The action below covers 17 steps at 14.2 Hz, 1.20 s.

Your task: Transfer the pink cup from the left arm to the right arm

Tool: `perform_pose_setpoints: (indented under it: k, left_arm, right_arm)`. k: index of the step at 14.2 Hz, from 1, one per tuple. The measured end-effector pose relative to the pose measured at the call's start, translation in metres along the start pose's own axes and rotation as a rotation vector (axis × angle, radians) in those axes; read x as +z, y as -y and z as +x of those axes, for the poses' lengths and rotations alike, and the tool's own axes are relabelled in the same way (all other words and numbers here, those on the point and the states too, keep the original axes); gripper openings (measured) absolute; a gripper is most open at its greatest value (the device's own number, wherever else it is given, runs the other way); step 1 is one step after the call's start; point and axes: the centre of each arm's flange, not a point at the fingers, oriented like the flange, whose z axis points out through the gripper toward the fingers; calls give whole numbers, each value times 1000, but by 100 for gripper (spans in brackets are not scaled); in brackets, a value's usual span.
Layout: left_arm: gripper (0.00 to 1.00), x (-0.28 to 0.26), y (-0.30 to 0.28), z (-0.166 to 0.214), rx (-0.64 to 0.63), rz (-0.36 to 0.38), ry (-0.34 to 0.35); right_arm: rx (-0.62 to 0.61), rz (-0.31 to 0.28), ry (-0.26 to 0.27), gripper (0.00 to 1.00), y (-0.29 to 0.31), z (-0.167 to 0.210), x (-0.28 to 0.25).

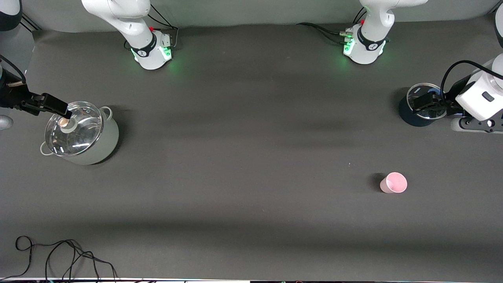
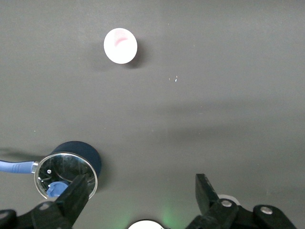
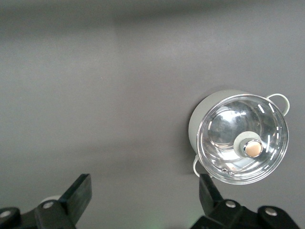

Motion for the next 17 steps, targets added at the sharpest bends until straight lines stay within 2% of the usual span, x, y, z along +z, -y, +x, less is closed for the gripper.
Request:
perform_pose_setpoints:
  k: [17]
  left_arm:
    - [100, -5, 1, 0, -2, 0, -11]
  right_arm:
    - [-2, -1, 6, 100, 1, 0, 1]
